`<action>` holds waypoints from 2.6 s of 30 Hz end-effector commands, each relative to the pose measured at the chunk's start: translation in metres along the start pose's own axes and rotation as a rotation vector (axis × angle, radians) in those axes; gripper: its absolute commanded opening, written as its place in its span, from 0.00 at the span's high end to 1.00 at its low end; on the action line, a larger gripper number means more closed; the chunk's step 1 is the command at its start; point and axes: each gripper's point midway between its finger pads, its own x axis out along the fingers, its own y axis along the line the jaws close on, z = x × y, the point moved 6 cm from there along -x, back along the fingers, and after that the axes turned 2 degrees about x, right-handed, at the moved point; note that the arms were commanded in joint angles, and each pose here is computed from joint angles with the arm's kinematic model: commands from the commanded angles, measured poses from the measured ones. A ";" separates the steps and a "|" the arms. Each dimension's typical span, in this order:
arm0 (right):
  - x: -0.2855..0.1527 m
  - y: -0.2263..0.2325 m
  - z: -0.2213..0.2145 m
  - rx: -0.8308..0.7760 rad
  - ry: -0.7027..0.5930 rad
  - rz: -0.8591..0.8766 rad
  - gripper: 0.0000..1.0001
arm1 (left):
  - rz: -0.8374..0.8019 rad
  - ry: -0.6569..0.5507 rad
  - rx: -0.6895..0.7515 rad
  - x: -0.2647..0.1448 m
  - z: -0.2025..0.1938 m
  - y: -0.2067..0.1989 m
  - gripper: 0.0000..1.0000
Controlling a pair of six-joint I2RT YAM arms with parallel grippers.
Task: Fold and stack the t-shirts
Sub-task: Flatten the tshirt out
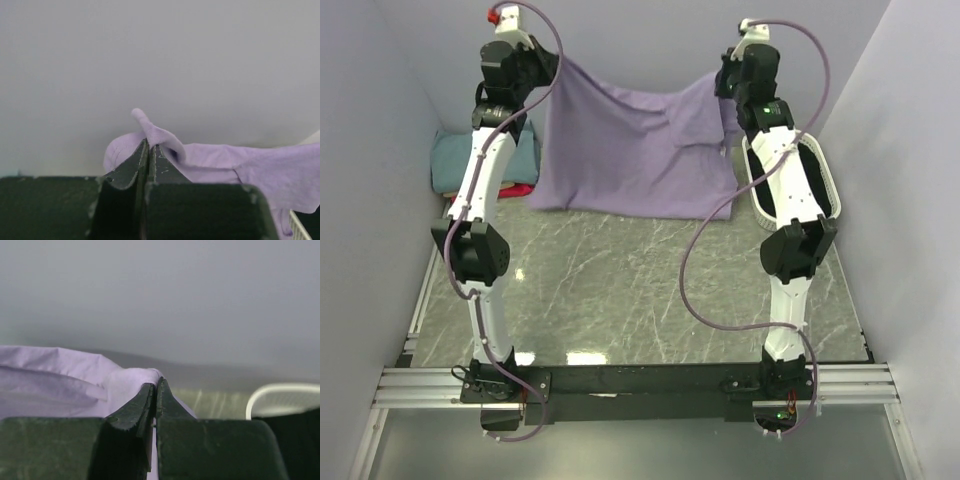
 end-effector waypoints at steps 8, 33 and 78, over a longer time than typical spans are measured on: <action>-0.052 0.021 0.069 -0.013 -0.272 0.152 1.00 | -0.164 -0.392 0.089 -0.079 0.090 -0.053 0.95; -0.302 0.037 -0.130 0.159 0.387 0.254 1.00 | 0.149 0.529 -0.237 -0.317 -0.113 -0.050 0.96; -0.327 0.013 -0.224 0.271 0.656 0.002 1.00 | 0.276 0.947 -0.314 -0.377 -0.204 -0.037 0.97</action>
